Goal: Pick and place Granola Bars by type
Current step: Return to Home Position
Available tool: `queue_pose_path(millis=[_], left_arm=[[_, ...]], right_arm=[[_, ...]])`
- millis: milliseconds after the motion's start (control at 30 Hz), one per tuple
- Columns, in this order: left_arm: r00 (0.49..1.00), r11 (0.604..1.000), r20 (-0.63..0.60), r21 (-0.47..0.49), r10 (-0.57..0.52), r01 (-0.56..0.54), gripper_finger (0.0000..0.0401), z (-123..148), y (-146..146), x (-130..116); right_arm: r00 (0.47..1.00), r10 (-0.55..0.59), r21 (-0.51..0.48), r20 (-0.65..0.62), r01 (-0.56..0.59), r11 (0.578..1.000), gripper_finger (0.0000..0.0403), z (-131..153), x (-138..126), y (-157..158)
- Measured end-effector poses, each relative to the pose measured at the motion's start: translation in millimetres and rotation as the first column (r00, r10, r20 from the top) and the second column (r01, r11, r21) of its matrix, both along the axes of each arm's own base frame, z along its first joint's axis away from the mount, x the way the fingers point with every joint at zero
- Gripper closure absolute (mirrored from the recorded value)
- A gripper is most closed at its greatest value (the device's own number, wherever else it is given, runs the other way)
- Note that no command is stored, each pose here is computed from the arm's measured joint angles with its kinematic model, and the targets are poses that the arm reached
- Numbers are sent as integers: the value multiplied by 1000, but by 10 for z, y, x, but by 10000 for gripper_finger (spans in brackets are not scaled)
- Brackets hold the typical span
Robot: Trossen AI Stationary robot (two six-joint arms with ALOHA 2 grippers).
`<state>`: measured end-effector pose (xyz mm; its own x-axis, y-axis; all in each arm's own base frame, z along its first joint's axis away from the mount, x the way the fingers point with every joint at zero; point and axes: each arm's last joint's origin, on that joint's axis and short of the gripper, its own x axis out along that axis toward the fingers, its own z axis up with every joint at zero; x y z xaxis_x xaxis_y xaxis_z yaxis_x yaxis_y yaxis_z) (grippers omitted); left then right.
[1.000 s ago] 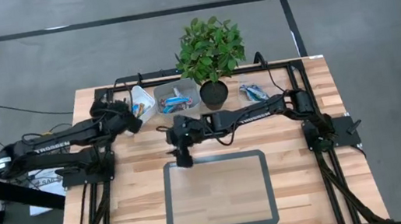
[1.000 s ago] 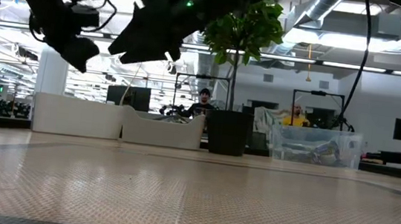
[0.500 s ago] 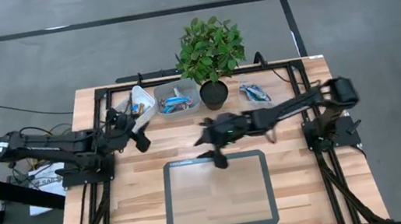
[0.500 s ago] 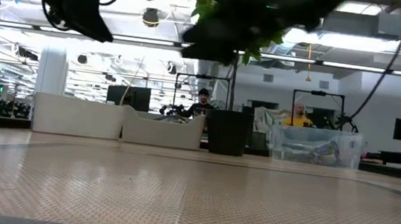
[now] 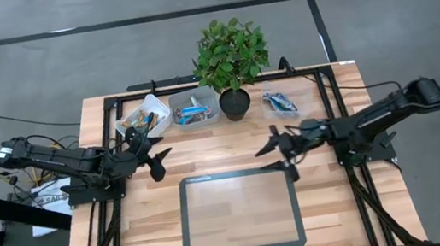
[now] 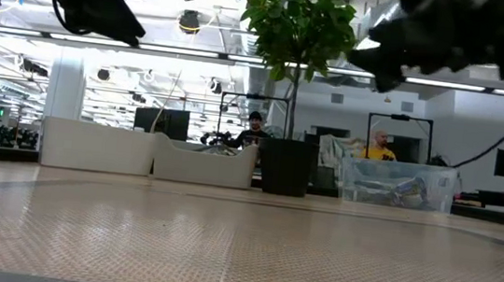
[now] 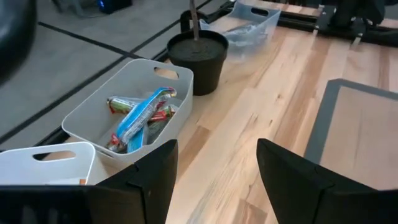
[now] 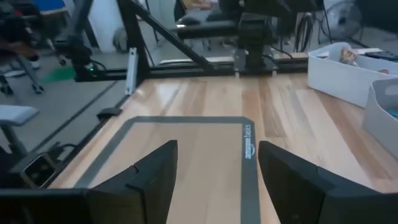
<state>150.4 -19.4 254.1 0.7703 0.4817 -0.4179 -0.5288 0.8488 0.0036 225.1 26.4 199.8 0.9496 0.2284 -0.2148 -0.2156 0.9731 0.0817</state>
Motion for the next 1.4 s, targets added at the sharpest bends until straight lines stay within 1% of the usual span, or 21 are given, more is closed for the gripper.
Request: queue_pose_path(millis=[233, 400, 533, 600, 767, 900, 1100, 1167, 1300, 1400], left_arm=[[998, 999, 54, -11, 33, -33, 188, 34, 2, 16], [997, 999, 67, -15, 35, -34, 188, 45, 2, 22], [997, 999, 67, -19, 29, -27, 189, 45, 0, 24], [997, 999, 67, -19, 29, -27, 189, 45, 0, 24], [998, 1000, 60, -18, 25, -24, 189, 39, 0, 21], [1000, 1000, 18, -8, 25, -25, 189, 6, 5, 1], [997, 995, 57, -86, 49, -44, 189, 5, 1, 3], [998, 993, 61, -112, 34, -27, 189, 4, -6, 7], [997, 986, 66, -162, -33, 43, 189, 9, -30, 22], [995, 980, 84, -185, -60, 75, 189, 22, -42, 35]], right_arm=[[995, 14, 27, 99, -16, 999, 184, -176, -409, -8], [989, 9, 48, 147, -17, 999, 184, -328, -612, -33], [985, 5, 68, 171, -17, 998, 184, -401, -722, -46], [986, 5, 68, 164, -17, 998, 184, -444, -762, -51], [989, 9, 50, 148, -17, 999, 184, -450, -798, -55], [995, 11, 37, 101, -15, 999, 184, -478, -841, -60], [997, 13, 23, 80, -14, 1000, 184, -472, -923, -69], [998, 5, 19, 61, -6, 1000, 184, -484, -953, -76], [997, -70, 0, 32, 70, 998, 184, -503, -1010, -104], [995, -94, -6, 27, 95, 995, 184, -505, -1048, -116]])
